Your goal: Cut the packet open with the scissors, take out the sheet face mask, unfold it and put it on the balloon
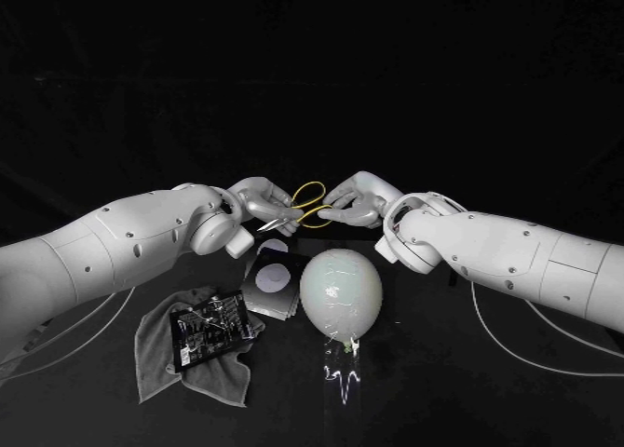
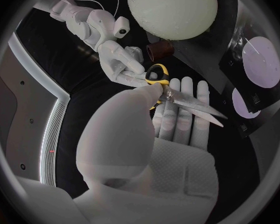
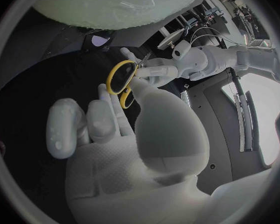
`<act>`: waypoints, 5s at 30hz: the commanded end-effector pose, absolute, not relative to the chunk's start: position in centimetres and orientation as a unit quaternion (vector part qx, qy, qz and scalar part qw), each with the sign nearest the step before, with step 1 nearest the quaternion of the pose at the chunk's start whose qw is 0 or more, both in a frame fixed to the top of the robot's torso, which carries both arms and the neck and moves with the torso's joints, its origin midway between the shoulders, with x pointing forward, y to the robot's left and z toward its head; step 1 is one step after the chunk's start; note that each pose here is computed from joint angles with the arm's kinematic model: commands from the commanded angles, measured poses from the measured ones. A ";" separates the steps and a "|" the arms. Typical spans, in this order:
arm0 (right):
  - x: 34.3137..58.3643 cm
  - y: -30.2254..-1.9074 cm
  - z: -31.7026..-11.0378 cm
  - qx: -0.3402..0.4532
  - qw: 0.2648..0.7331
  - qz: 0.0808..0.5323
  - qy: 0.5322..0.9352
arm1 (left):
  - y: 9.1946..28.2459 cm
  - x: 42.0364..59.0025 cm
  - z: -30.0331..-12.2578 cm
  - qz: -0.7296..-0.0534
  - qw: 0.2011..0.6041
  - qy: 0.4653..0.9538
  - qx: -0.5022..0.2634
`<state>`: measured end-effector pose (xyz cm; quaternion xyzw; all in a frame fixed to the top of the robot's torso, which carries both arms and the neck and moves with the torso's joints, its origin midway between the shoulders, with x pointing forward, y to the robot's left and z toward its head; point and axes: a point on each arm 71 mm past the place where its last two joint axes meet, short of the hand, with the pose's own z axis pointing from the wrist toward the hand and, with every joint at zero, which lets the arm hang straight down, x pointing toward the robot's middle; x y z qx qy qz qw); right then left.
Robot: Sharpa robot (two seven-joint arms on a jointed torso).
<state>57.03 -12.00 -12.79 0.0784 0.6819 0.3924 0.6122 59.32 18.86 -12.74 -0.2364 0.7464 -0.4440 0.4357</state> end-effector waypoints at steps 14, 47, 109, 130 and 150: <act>56.9 -11.7 -12.9 0.099 0.605 0.400 0.682 | 18.3 59.1 -12.3 -0.467 0.437 0.733 -0.233; 57.7 -11.7 -12.2 0.091 0.639 0.333 0.688 | 17.7 59.6 -11.5 -0.450 0.514 0.703 -0.197; 57.8 -13.1 -8.0 0.139 0.750 0.365 0.533 | 21.5 60.1 -10.9 -0.475 0.530 0.628 -0.316; 58.0 -23.3 -6.8 0.167 0.742 0.317 0.567 | 24.1 57.2 -11.4 -0.544 0.482 0.574 -0.377; 59.0 -28.4 -7.2 0.178 0.747 0.267 0.582 | 25.0 55.4 -12.0 -0.571 0.459 0.550 -0.403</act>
